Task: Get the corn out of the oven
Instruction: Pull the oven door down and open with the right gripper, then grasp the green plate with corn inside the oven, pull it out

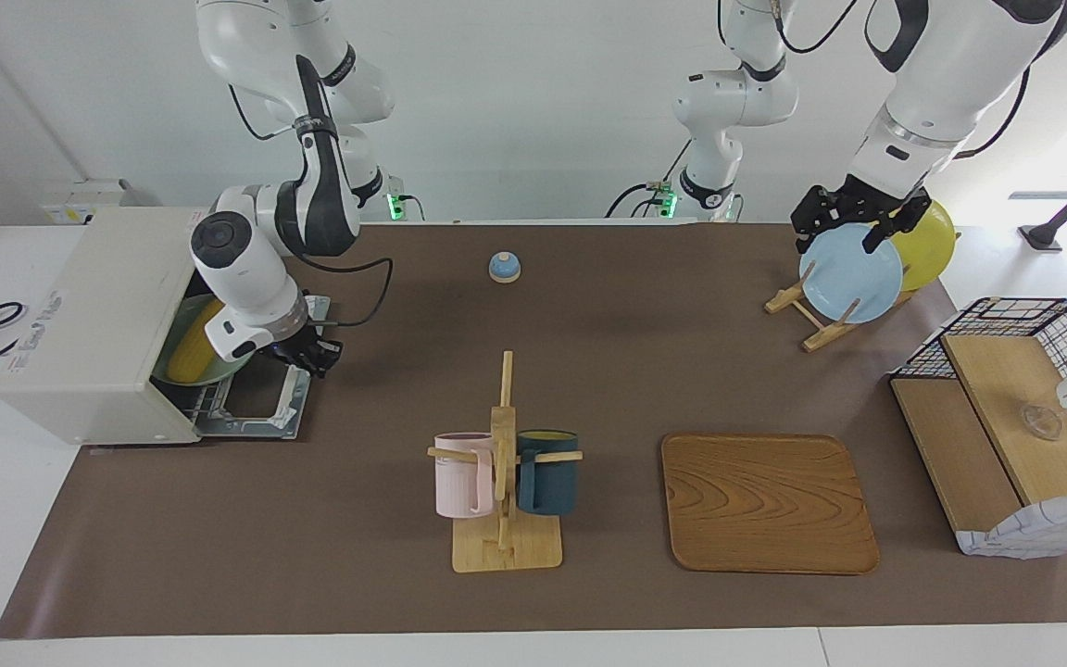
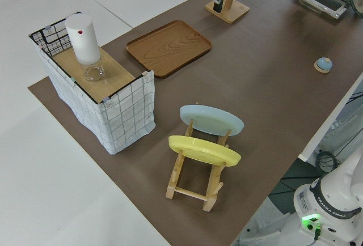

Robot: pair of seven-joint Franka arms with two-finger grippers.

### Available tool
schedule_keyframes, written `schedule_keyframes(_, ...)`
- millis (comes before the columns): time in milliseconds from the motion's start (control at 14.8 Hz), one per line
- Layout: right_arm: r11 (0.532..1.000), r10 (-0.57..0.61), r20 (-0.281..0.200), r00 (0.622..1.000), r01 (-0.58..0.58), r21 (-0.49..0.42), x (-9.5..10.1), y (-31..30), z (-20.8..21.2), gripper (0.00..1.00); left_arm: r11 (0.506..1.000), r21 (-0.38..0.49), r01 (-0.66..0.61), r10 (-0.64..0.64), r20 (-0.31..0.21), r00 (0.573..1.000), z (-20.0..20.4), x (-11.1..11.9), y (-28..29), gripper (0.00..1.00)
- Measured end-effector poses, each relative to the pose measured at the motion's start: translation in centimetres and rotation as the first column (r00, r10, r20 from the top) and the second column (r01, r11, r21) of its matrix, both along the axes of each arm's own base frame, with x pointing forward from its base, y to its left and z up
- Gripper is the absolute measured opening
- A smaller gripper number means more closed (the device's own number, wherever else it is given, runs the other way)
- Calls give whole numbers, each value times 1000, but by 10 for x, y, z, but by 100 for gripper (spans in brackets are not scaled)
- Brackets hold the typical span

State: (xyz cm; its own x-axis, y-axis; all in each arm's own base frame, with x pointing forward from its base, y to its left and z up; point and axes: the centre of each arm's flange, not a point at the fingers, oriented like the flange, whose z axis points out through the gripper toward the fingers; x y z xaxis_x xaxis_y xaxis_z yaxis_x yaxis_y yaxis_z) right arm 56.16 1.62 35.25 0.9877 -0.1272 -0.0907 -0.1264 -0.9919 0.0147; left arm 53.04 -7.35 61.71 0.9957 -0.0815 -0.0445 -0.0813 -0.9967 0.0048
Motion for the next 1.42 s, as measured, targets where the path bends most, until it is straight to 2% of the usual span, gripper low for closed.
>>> schedule_keyframes(68,1000,11,-8,1000,-11,-16,-1,-4,7,35,1000,0,0,0,0,1000,0,0,0,100)
schedule_keyframes(338,997,26,-53,998,-30,-68,-15,-29,39,43,1000,0,0,0,0,1000,0,0,0,100)
schedule_keyframes(947,997,32,-100,994,-39,-62,-34,-72,27,43,1000,0,0,0,0,1000,0,0,0,100)
schedule_keyframes(1421,997,39,-85,996,-44,-61,-48,-70,10,42,1000,0,0,0,0,1000,0,0,0,100)
